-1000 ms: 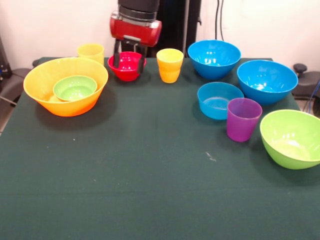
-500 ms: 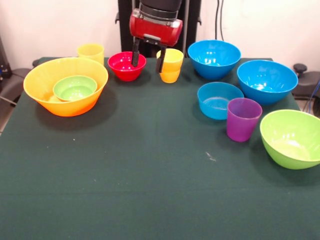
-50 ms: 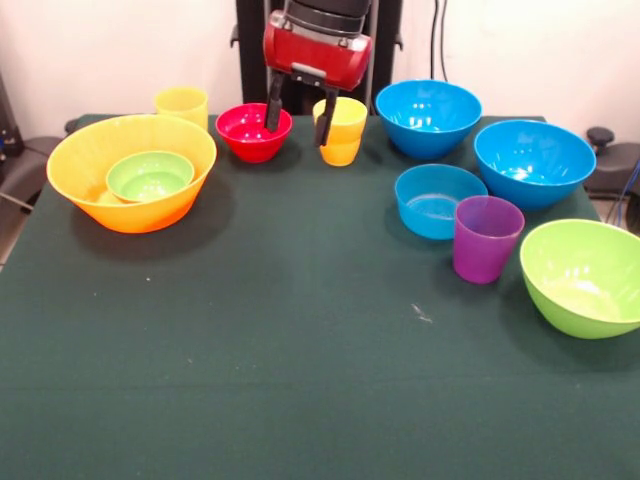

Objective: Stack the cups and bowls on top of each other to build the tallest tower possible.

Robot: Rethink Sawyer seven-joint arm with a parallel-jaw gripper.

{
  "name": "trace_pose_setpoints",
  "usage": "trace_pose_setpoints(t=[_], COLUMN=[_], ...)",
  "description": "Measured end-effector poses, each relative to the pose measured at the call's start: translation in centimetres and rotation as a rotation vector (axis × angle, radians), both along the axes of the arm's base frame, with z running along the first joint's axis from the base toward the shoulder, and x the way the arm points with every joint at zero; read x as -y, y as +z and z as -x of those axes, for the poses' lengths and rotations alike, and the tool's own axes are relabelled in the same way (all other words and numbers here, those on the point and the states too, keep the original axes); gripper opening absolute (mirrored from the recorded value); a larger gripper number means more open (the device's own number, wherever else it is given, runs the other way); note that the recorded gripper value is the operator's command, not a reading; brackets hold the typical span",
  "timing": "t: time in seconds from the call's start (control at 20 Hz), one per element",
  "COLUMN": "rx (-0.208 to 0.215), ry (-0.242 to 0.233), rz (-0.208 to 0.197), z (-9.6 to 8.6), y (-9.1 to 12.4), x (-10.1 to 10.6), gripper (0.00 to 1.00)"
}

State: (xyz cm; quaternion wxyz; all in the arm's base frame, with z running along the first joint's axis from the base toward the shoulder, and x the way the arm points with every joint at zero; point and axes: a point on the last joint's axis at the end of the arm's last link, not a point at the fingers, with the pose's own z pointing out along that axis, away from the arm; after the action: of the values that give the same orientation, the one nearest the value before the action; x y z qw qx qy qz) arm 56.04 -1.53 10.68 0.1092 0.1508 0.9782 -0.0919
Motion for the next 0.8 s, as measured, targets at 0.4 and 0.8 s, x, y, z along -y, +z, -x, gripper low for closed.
trace_pose_setpoints(t=[0.4,0.8], rx=[0.014,-0.009], ry=[-0.006,-0.011], rz=[0.014,0.026], z=[-1.0,-1.3], y=[1.0,1.0], x=[-1.0,-2.1], gripper=[1.0,1.0])
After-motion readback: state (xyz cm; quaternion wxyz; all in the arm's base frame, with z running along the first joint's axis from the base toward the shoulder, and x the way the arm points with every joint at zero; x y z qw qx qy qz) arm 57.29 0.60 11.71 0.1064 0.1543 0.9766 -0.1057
